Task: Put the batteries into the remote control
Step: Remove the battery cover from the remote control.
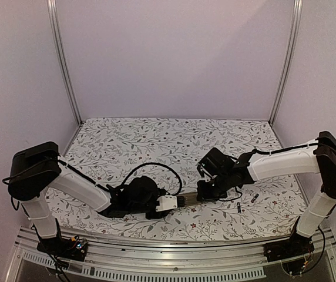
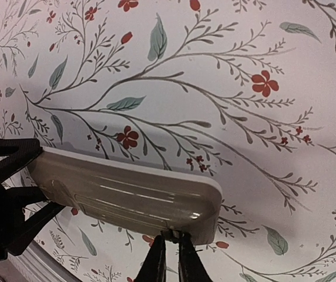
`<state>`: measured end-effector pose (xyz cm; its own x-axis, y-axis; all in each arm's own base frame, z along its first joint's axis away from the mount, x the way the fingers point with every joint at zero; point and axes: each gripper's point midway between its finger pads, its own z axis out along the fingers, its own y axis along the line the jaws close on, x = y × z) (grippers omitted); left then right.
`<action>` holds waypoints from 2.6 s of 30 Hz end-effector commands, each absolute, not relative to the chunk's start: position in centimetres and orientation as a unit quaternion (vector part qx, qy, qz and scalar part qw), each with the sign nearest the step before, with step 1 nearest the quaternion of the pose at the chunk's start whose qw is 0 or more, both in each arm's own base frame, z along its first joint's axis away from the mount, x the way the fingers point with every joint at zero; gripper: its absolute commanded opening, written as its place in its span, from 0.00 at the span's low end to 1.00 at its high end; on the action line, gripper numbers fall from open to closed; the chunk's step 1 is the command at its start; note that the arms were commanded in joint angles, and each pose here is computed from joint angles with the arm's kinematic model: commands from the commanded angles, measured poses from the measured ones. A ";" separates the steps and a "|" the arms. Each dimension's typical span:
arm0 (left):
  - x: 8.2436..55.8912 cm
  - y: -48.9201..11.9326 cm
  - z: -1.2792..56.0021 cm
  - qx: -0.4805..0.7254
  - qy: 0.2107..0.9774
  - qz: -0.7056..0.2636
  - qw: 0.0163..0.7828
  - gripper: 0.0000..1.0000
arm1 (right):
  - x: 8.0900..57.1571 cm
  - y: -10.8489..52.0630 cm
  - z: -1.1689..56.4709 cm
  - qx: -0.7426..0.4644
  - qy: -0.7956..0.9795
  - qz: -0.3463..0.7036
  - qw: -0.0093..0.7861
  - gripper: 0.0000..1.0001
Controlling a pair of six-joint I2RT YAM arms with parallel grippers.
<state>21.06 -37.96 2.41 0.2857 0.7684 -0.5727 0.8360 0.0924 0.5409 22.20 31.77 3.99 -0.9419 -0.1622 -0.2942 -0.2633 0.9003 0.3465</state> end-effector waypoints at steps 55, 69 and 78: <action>19.0 -37.7 0.7 0.699 0.593 -0.052 0.397 0.00 | 19.3 38.4 18.3 -0.293 0.776 0.486 0.275 0.25; 19.4 -37.5 0.7 0.696 0.596 -0.042 0.398 0.00 | 22.0 30.5 12.0 -0.174 0.901 0.316 0.240 0.35; 19.9 -37.1 0.4 0.688 0.623 -0.051 0.370 0.00 | 23.1 24.3 9.0 -0.050 0.956 0.200 0.207 0.48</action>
<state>20.82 -38.04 2.40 0.2621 0.7793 -0.5692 0.8478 0.0958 0.5215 22.82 28.38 10.87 -0.8681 -0.0994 -0.4863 -0.3522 0.8138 0.4624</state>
